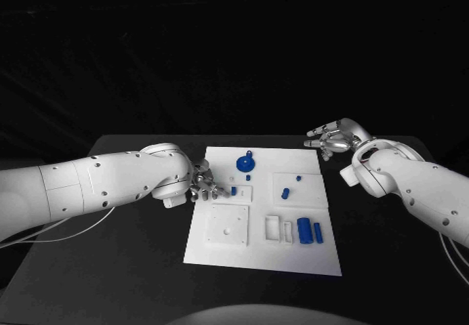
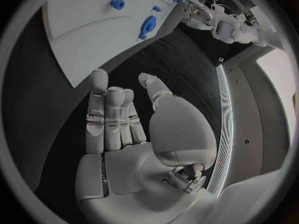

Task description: Assemble the parts on the task board

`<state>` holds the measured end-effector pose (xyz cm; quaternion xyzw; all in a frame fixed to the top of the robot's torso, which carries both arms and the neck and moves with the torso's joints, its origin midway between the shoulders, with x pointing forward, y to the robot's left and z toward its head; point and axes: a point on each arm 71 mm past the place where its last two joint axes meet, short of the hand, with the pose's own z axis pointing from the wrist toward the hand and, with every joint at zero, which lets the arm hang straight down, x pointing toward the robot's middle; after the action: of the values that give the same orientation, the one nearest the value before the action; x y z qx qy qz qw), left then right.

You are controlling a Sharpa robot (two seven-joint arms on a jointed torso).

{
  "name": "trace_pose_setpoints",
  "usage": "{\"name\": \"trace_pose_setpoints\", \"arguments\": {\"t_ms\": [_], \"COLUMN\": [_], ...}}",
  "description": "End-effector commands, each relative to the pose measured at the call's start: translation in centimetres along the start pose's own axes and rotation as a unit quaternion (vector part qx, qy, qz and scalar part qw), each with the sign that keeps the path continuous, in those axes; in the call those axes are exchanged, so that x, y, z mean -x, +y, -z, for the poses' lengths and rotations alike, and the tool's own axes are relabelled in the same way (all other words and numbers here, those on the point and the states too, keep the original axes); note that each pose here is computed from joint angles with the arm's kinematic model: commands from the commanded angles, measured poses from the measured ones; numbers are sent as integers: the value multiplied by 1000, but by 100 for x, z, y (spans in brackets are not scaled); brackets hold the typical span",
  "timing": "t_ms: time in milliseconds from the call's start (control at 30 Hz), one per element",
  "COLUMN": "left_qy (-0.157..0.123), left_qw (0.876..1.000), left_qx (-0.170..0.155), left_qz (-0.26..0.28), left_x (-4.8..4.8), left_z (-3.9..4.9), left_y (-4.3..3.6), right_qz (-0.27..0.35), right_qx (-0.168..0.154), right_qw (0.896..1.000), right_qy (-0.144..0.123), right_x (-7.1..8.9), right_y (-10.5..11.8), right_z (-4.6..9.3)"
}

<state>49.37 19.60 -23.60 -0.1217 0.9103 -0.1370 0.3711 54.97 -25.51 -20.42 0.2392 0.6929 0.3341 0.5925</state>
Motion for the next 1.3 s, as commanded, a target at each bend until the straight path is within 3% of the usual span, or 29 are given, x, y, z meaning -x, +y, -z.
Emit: {"name": "trace_pose_setpoints", "arguments": {"t_ms": [33,200,367,500,633,767,967,1133,1300], "left_qy": [8,16,9,-39,-100,-155,-202,-221,-216], "left_qw": [999,997,993,983,963,943,922,904,892], "left_qx": [-21,-46,-81,-145,-228,-289,-328,-347,-355], "left_qz": [39,66,86,106,102,58,-36,-117,-178], "left_x": [9,93,272,448,534,517,436,365,286], "left_z": [28,85,184,274,345,351,271,175,69], "left_y": [-46,-66,-72,-180,-385,-578,-711,-822,-909], "right_qz": [0,0,-1,-1,-1,-3,-8,-13,-17], "right_qx": [6,6,6,5,5,9,14,19,23], "right_qw": [1000,1000,1000,1000,1000,1000,1000,1000,999], "right_qy": [3,4,5,5,4,1,-9,-16,-21], "right_x": [-11,-18,-19,-15,-14,-18,-3,-4,-12], "right_y": [12,13,9,3,2,14,18,32,50], "right_z": [1,1,3,5,4,1,0,-4,-9]}}
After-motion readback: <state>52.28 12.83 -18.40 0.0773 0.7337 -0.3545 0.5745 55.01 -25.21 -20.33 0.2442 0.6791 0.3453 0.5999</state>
